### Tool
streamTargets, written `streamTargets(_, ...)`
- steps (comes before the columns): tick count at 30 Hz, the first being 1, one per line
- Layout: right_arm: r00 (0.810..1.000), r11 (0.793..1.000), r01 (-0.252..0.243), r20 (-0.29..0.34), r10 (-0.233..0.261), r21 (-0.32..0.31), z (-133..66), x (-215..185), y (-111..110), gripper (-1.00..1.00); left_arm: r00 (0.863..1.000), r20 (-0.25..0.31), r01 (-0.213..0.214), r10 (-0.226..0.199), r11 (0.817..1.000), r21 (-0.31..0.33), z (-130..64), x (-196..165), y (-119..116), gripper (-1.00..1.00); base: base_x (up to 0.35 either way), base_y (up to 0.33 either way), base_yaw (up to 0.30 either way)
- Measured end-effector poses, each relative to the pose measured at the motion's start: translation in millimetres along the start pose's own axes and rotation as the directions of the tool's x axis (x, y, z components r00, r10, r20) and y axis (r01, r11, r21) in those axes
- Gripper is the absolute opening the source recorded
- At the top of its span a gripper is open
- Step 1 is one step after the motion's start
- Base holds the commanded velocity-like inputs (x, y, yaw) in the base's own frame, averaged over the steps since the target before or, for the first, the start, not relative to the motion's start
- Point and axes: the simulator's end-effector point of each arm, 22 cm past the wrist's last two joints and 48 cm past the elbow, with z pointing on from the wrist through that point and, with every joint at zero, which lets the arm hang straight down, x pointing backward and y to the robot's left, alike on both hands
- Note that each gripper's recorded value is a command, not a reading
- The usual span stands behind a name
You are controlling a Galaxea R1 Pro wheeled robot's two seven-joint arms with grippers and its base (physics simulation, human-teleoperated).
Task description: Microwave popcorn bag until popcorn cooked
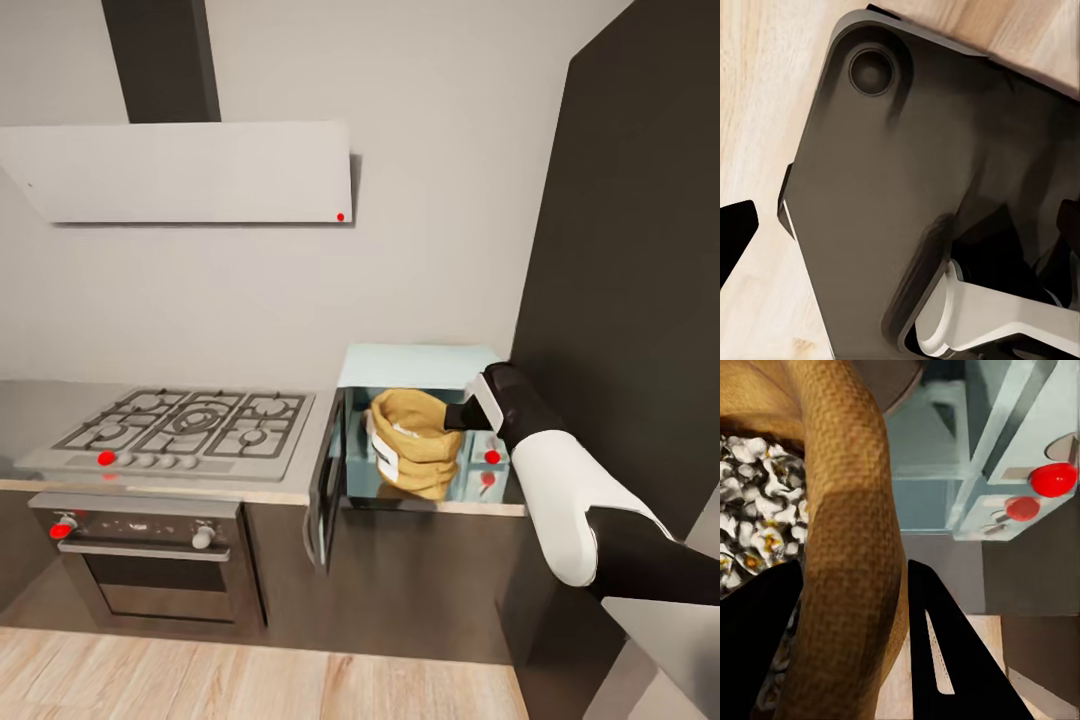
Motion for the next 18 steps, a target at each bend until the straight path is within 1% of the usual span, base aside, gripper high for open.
streamTargets(2,1.0,1.0,0.009,0.005,-0.009,0.02,-1.0,-1.8,-4.7,-1.0,1.0,0.001,0.0,0.0,1.0,0.0,0.0,-0.2,0.0,1.0,0.198,0.0,0.0)
streamTargets(10,1.0,1.0,0.008,0.003,-0.008,0.018,-0.2,-1.0,-4.2,-1.0,1.0,0.001,0.0,0.0,1.0,0.0,0.0,-0.3,0.0,1.0,0.131,0.0,0.0)
streamTargets(13,1.0,1.0,0.008,0.003,-0.008,0.018,-0.2,-1.1,-4.4,-1.0,1.0,0.001,0.001,-0.001,1.0,0.0,0.1,-0.3,0.0,1.0,0.086,0.0,0.0)
streamTargets(18,1.0,1.0,0.011,0.004,-0.011,0.023,-0.3,-1.5,-4.7,-1.0,1.0,0.001,0.0,0.0,1.0,0.0,0.1,-0.3,0.0,1.0,0.014,0.0,0.0)
